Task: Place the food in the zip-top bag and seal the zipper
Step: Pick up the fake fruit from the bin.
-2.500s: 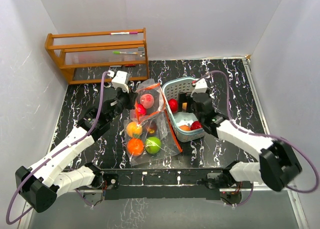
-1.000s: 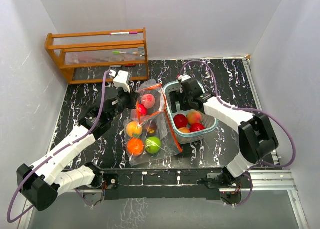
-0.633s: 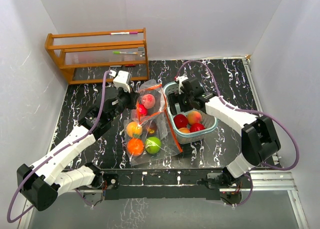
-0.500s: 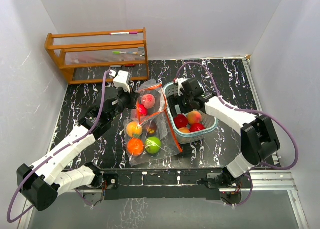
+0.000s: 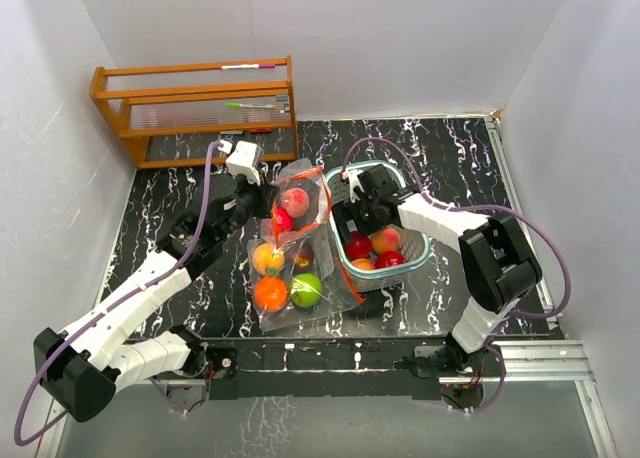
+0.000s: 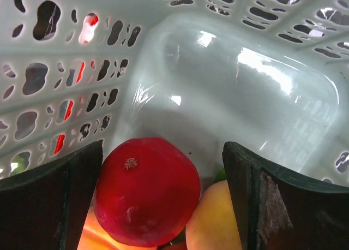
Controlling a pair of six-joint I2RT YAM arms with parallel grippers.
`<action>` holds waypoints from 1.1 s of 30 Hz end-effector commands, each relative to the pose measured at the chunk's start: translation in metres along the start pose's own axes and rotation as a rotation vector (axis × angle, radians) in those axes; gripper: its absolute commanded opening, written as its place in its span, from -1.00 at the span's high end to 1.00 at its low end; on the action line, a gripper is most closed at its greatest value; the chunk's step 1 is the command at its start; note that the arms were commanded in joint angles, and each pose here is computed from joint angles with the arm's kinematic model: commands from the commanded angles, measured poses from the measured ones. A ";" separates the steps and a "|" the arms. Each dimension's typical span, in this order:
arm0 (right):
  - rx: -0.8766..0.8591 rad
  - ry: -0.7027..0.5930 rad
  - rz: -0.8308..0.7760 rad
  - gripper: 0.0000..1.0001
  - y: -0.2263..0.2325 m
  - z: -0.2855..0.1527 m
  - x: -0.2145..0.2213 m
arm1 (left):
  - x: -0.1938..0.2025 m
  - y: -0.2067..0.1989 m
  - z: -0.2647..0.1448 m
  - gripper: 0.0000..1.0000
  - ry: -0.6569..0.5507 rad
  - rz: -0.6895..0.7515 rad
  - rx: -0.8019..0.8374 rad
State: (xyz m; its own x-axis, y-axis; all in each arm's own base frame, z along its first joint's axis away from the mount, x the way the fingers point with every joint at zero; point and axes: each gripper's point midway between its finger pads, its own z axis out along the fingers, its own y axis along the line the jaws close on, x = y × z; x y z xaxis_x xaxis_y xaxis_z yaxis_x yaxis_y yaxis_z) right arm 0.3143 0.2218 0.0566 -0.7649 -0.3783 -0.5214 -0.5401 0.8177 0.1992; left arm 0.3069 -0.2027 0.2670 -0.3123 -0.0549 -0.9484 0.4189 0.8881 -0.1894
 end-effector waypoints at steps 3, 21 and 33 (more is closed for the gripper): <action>0.045 0.135 0.018 -0.74 -0.013 0.024 0.038 | -0.010 0.001 -0.002 1.00 -0.033 -0.014 0.001; 0.174 -0.322 0.011 0.32 -0.009 -0.092 -0.072 | -0.012 0.002 -0.003 1.00 -0.043 -0.019 -0.005; 0.108 -0.455 0.049 0.31 0.014 -0.154 -0.085 | -0.007 -0.008 0.003 1.00 -0.018 -0.044 0.043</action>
State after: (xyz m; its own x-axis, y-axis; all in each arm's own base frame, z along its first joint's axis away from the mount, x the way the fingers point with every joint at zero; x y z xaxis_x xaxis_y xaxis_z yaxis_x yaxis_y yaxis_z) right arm 0.3182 0.1925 0.1704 -0.6403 -0.2331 -0.7319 -0.4389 0.8930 0.0996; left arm 0.3069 -0.2032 0.2673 -0.3198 -0.0701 -0.9449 0.4168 0.8852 -0.2067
